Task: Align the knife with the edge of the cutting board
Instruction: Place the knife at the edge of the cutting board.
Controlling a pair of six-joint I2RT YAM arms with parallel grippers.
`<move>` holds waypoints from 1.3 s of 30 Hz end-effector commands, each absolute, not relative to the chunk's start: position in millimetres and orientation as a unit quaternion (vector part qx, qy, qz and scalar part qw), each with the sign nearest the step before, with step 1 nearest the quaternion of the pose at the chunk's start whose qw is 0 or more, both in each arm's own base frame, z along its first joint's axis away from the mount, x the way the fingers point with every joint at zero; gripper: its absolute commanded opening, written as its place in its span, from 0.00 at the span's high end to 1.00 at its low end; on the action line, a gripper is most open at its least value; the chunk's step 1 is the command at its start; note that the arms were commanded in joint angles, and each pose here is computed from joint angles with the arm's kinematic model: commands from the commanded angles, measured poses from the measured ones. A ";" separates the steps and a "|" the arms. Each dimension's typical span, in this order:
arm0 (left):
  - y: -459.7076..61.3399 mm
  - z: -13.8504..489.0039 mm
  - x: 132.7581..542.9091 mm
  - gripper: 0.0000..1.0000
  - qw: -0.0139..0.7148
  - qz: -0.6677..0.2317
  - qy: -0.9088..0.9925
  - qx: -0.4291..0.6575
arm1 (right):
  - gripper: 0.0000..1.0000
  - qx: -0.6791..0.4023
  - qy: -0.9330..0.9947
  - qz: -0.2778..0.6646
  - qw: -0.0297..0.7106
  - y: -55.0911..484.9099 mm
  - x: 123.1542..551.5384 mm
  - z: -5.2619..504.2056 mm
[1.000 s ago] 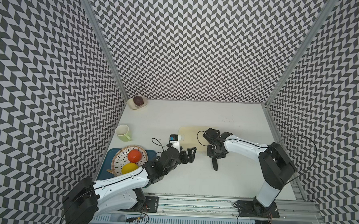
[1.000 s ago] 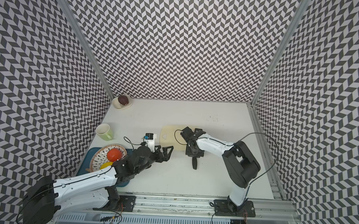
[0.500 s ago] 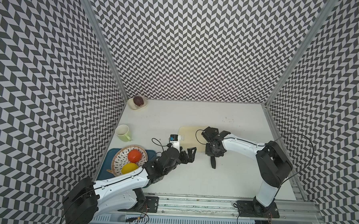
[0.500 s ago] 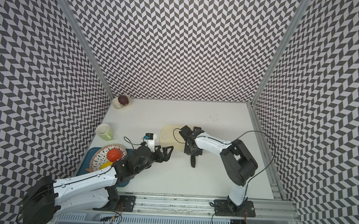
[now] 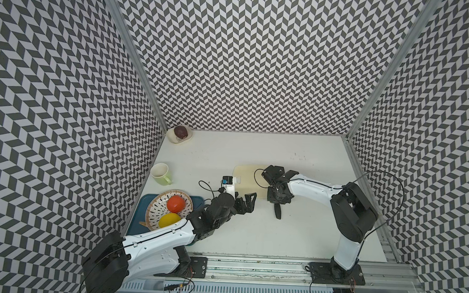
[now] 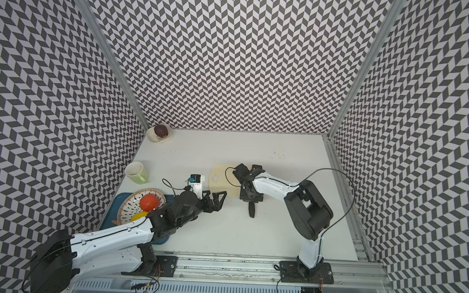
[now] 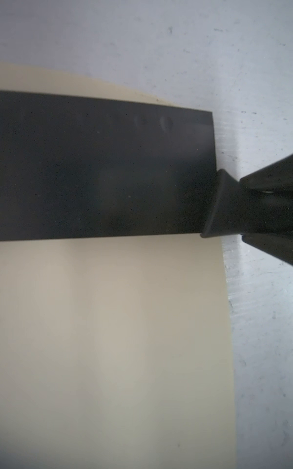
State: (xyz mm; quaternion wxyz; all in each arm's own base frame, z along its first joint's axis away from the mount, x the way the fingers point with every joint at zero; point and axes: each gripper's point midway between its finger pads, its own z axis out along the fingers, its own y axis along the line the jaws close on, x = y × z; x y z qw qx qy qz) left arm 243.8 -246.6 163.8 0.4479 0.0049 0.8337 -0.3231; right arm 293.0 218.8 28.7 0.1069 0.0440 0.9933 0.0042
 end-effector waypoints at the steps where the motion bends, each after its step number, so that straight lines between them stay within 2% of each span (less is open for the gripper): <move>1: -249.3 171.3 246.0 0.00 0.451 -0.325 0.831 0.003 | 0.75 0.042 0.991 0.000 0.123 218.3 298.2 27.0; 7: -249.3 172.2 245.7 0.00 0.452 -0.327 0.830 0.003 | 0.74 0.048 0.991 0.001 0.127 215.9 296.6 30.7; 17: -249.6 171.3 245.3 0.00 0.451 -0.326 0.831 0.004 | 0.54 0.048 0.991 0.005 0.127 217.9 297.3 32.5; 21: -249.4 171.3 245.5 0.00 0.451 -0.326 0.831 0.004 | 0.51 0.045 0.990 0.021 0.132 222.2 297.5 39.9; 26: -249.3 172.7 246.2 0.00 0.453 -0.325 0.830 0.005 | 0.35 0.039 0.987 0.039 0.148 223.7 298.1 51.7; 31: -249.0 171.5 246.9 0.00 0.454 -0.321 0.831 0.005 | 0.31 0.034 0.984 0.067 0.160 228.3 296.6 62.8; 34: -246.9 172.6 248.1 0.00 0.457 -0.317 0.831 0.002 | 0.26 0.025 0.979 0.092 0.179 232.7 297.5 73.5; 39: -241.0 176.3 250.4 0.00 0.468 -0.308 0.828 -0.004 | 0.08 0.020 0.963 0.109 0.245 227.2 306.0 104.5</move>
